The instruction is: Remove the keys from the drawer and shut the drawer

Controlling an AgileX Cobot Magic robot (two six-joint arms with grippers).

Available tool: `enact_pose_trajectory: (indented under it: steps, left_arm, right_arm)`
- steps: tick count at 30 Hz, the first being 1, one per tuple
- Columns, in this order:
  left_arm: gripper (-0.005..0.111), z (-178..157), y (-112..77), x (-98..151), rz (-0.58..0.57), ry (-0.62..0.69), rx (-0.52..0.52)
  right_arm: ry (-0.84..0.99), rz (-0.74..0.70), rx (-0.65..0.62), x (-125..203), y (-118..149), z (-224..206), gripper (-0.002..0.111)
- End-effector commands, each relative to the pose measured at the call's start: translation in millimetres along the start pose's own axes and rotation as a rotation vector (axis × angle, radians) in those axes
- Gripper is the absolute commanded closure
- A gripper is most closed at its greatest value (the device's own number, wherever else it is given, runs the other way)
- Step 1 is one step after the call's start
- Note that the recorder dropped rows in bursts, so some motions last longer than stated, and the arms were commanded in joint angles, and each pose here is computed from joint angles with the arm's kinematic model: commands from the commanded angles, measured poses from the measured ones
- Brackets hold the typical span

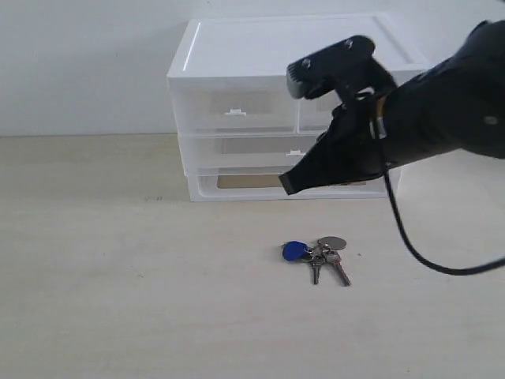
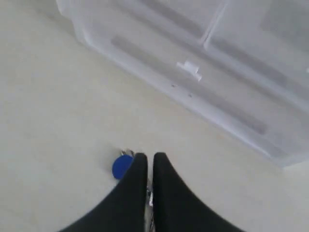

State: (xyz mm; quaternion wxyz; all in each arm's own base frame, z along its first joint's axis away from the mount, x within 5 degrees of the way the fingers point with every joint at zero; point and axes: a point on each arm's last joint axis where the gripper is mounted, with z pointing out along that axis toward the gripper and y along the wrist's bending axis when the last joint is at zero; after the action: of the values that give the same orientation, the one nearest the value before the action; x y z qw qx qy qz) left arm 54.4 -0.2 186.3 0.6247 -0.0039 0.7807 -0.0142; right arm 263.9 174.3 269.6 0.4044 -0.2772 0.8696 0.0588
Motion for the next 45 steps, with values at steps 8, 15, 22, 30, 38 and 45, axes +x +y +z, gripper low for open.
enact_pose_trajectory:
  steps: [8,15,22,30,38,45]
  left_arm:
    - [0.102,0.1,-0.1,0.8,-0.004,-0.001,0.002]
    - [0.102,0.1,-0.1,0.8,-0.004,-0.001,0.002]
    - [0.102,0.1,-0.1,0.8,-0.004,-0.001,0.002]
    - [0.102,0.1,-0.1,0.8,-0.004,-0.001,0.002]
    - [0.102,0.1,-0.1,0.8,-0.004,-0.001,0.002]
    - [0.102,0.1,-0.1,0.8,-0.004,-0.001,0.002]
  right_arm:
    - [-0.511,0.02,-0.095,33.1,0.9,-141.7,0.108]
    - [-0.821,0.117,-0.131,105.3,-7.2,-211.5,0.108]
    - [-1.036,0.329,-0.23,154.8,-13.5,-252.0,0.108]
    - [-1.043,0.331,-0.229,157.2,-14.0,-254.0,0.108]
    - [-1.02,0.297,-0.192,159.8,-14.4,-250.1,0.108]
    - [-1.118,0.215,0.001,169.5,-11.5,-231.5,0.108]
